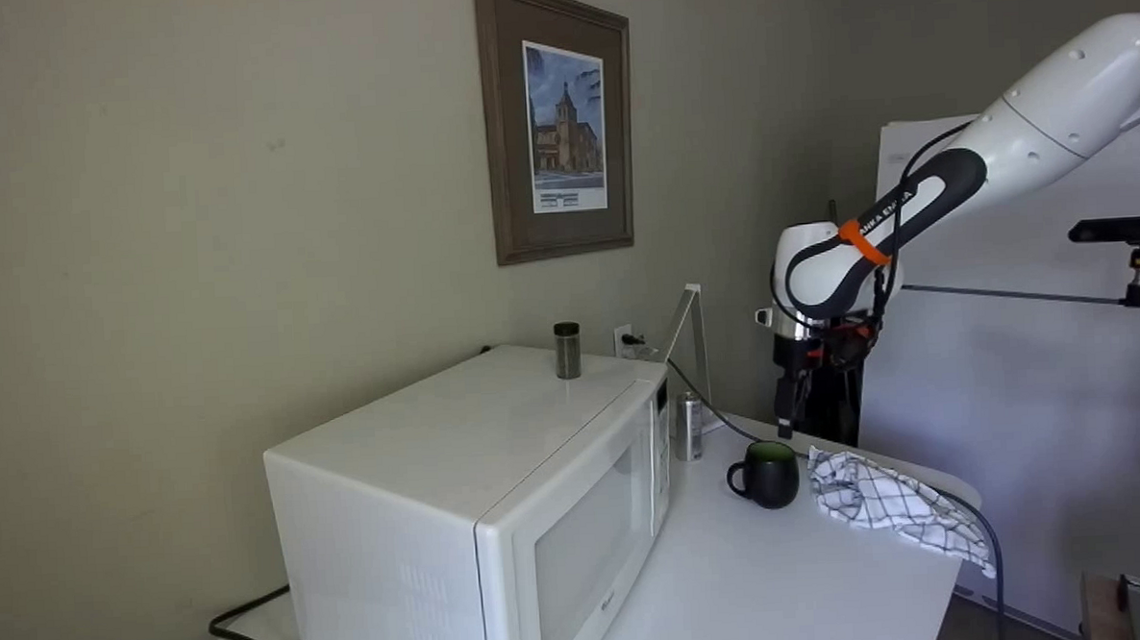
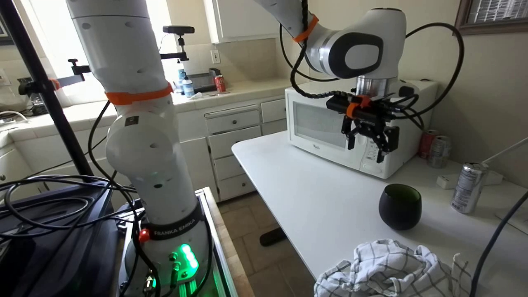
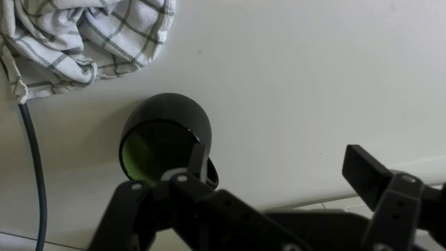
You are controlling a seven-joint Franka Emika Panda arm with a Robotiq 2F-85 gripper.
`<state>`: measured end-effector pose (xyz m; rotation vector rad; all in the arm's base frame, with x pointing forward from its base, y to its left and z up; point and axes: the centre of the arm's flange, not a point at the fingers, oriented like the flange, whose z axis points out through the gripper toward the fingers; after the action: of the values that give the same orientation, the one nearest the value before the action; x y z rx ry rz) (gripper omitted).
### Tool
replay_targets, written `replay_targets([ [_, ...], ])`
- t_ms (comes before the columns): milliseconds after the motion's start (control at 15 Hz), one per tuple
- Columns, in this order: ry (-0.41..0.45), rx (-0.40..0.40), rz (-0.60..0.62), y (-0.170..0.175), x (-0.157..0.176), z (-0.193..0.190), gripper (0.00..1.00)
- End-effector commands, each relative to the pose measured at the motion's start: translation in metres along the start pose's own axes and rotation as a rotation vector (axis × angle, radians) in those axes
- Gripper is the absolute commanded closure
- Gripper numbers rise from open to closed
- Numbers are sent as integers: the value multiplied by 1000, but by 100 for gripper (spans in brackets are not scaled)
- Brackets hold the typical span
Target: Put the mug on top of the microwave
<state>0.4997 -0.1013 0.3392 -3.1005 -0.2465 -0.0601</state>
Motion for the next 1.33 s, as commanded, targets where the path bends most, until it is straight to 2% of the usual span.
replay_targets([
  [0,58,-12,-66,3,-10,37,0],
  [467,138,-33,-134,15,-11,90,0],
  [867,180,-45,-171,15,4,103,0],
  [1000,181,-42,-179,14,9,104,4],
  [1133,179,-44,-183,15,13,106,16],
  [1200,180,-48,-182,17,14,106,26],
  [1267,182,-52,-179,19,15,106,25],
])
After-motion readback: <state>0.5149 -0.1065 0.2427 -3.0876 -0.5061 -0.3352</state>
